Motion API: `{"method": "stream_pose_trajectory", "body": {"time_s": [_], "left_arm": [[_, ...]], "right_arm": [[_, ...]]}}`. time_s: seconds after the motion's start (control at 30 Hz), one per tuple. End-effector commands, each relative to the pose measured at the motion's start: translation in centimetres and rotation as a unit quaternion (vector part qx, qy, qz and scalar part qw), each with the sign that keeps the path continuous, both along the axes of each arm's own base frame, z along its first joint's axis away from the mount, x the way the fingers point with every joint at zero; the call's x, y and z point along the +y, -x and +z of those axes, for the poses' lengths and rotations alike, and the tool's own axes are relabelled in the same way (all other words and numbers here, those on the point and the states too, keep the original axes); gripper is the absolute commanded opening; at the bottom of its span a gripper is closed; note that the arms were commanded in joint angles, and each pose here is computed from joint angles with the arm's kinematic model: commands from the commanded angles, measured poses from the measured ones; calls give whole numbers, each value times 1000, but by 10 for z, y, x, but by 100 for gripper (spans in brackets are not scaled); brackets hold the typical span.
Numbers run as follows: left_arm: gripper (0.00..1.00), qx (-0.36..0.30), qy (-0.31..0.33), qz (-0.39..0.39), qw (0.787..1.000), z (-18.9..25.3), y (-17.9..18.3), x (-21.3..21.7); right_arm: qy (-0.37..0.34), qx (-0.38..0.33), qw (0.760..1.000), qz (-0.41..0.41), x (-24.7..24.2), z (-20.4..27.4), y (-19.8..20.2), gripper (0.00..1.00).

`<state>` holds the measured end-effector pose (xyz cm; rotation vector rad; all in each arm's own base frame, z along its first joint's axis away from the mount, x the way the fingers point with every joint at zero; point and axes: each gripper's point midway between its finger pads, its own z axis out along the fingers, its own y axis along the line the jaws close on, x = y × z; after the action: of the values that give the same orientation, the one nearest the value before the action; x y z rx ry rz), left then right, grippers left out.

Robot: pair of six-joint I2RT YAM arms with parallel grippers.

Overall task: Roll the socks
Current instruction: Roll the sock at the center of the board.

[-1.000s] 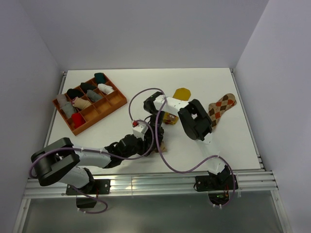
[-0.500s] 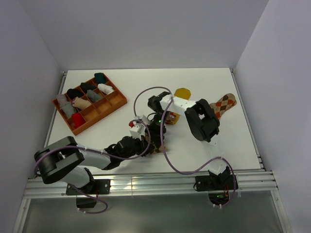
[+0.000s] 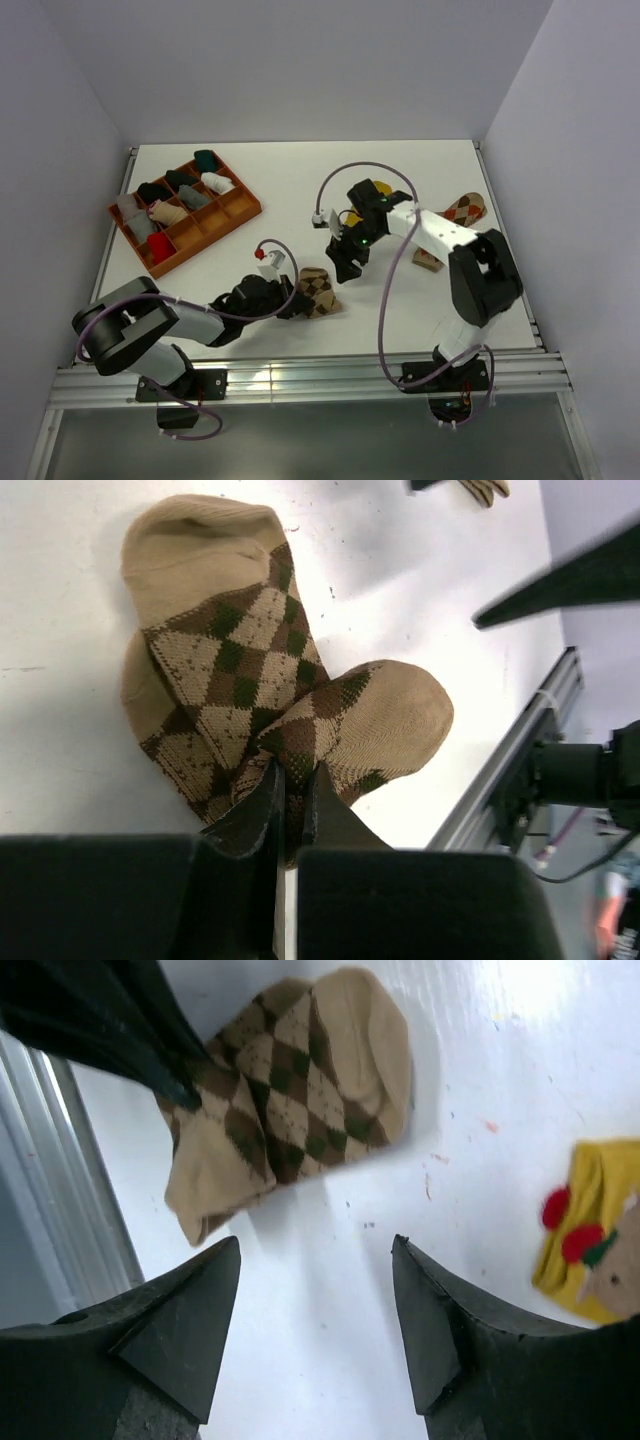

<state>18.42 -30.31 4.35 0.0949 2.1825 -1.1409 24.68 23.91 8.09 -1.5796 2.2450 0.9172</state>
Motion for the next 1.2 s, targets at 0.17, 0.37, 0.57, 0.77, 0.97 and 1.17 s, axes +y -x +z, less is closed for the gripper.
{"method": "stream_pose_trajectory", "body": {"time_s": [0.17,0.37,0.57,0.77,0.97,1.17], "left_arm": [[0,154,-36,-7,987,-45,19,32],[0,225,-44,-7,973,-48,15,33],[0,280,-46,7,959,-54,6,39],[0,292,-58,9,955,-57,-1,44],[0,297,-55,6,953,-57,-4,43],[0,304,-54,4,951,-61,-4,44]], "right_arm": [[-52,-214,975,-10,-11,31,-13,72],[-46,-298,953,33,1,29,9,75],[-61,-369,924,84,22,20,41,76],[-76,-418,898,117,36,20,55,78],[-67,-439,884,147,45,10,64,79],[-53,-443,878,174,55,-6,65,79]]}}
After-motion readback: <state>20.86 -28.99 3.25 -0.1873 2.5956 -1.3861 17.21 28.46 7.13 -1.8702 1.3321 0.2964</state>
